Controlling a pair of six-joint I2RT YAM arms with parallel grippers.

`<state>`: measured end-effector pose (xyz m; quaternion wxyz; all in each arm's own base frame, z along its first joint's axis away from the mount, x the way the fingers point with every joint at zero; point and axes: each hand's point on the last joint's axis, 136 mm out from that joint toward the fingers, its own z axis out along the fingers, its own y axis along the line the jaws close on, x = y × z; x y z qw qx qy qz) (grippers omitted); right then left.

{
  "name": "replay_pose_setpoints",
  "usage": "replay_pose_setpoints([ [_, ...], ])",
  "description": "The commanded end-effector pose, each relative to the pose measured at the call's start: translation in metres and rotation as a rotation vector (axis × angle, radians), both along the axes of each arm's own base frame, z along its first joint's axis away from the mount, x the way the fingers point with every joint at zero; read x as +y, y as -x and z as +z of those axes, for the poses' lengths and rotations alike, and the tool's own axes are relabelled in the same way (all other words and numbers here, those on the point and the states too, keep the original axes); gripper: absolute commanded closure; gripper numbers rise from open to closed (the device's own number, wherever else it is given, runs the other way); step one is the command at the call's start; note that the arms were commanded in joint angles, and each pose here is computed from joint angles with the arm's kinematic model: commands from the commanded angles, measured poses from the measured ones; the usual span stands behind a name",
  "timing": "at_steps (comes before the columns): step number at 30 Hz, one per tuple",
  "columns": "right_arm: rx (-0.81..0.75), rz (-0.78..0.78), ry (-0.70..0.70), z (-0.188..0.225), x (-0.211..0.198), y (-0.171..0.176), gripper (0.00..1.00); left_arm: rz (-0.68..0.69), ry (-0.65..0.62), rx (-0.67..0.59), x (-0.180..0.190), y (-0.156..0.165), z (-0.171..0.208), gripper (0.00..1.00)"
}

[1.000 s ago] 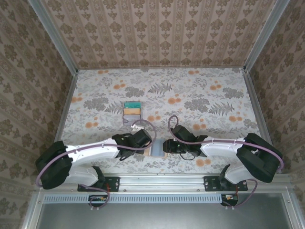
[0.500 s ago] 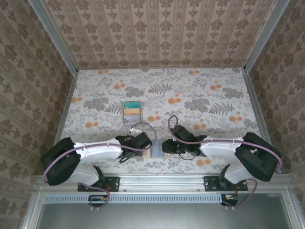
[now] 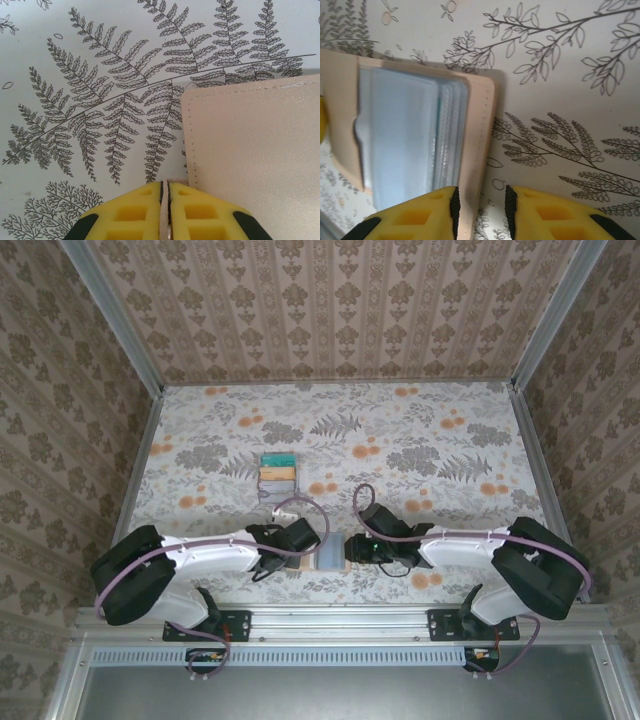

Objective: Take the credit cards out of the card holder

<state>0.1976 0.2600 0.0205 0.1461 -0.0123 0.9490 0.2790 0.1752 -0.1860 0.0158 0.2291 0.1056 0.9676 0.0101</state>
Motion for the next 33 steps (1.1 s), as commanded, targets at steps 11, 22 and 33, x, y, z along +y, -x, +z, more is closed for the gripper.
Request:
replay_pose_setpoints([
  [11,0.004,0.052,-0.148,0.015,0.03,-0.001,0.82,0.008,0.019,0.023,-0.002,0.004,-0.011,0.91],
  [22,-0.078,0.077,-0.223,0.065,0.035,-0.004,1.0,-0.005,0.05,0.016,-0.01,0.001,-0.01,0.91],
  [33,-0.101,0.122,-0.164,0.096,0.054,-0.004,1.0,-0.036,0.093,0.014,-0.026,-0.002,-0.011,0.92],
])
